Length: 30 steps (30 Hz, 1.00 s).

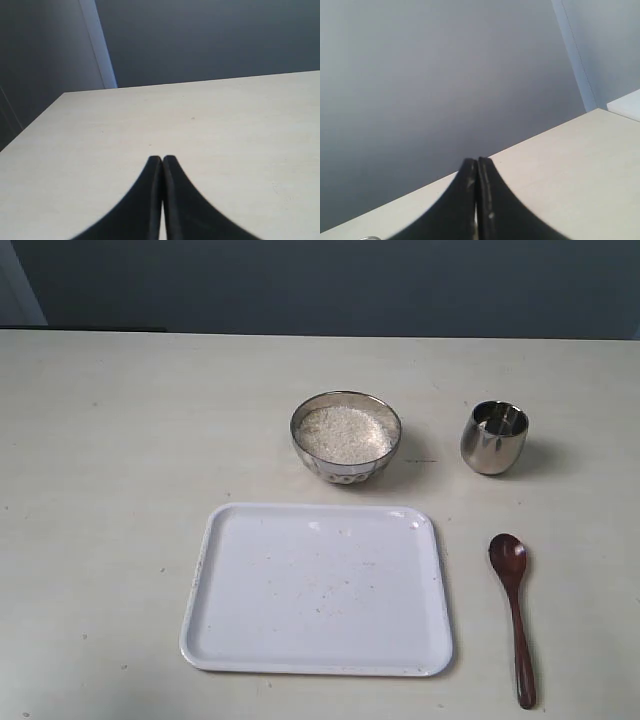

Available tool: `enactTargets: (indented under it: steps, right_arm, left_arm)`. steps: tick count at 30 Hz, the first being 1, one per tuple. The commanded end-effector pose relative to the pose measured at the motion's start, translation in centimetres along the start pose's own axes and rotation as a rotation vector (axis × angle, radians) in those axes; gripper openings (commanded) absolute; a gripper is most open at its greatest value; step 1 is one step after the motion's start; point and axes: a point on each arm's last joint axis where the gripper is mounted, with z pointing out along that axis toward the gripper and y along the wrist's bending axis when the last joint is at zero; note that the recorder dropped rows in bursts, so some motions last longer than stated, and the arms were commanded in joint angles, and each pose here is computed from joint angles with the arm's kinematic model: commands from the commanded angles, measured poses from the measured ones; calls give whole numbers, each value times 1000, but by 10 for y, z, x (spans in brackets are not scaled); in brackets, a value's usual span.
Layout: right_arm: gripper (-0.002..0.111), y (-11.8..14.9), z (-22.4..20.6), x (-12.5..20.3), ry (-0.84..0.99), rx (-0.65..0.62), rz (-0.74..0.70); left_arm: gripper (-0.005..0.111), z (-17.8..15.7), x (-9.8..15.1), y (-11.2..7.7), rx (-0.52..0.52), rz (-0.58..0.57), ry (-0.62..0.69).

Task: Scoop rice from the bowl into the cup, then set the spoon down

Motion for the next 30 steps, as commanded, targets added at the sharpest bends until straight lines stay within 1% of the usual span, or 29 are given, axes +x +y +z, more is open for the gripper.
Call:
enactTargets:
  steps: [1,11,13,14,16,18,23,25,26,27,29,30]
  right_arm:
    - [-1,-1,0,2,1,6,-7]
    - [-1,0,0,1,-12,-2,3]
    - [-1,2,0,-4,-62,-33,79]
    - [-1,3,-1,-6,-82,-44,144]
    - [-1,3,-1,-8,-99,-54,327]
    - [-1,2,-1,-7,-90,-48,425]
    - [-1,1,0,-3,-42,-28,541]
    - [-1,0,0,4,26,-5,586]
    - [-1,0,-1,10,97,13,568]
    - [-1,4,-2,9,145,6,525]
    - [-1,10,-4,3,199,-29,392]
    - [-1,16,-7,-3,221,-68,295]
  left_arm:
    - [0,-1,-2,0,6,-10,-20]
    - [0,-1,-2,0,6,-10,-20]
    - [0,-1,-2,0,6,-10,-20]
    - [0,-1,-2,0,6,-10,-20]
    - [0,-1,-2,0,6,-10,-20]
    - [0,-1,-2,0,6,-10,-20]
    - [0,-1,-2,0,6,-10,-20]
    - [0,-1,-2,0,6,-10,-20]
    - [0,-1,-2,0,6,-10,-20]
    - [0,-1,-2,0,6,-10,-20]
    - [0,-1,-2,0,6,-10,-20]
    - [0,-1,-2,0,6,-10,-20]
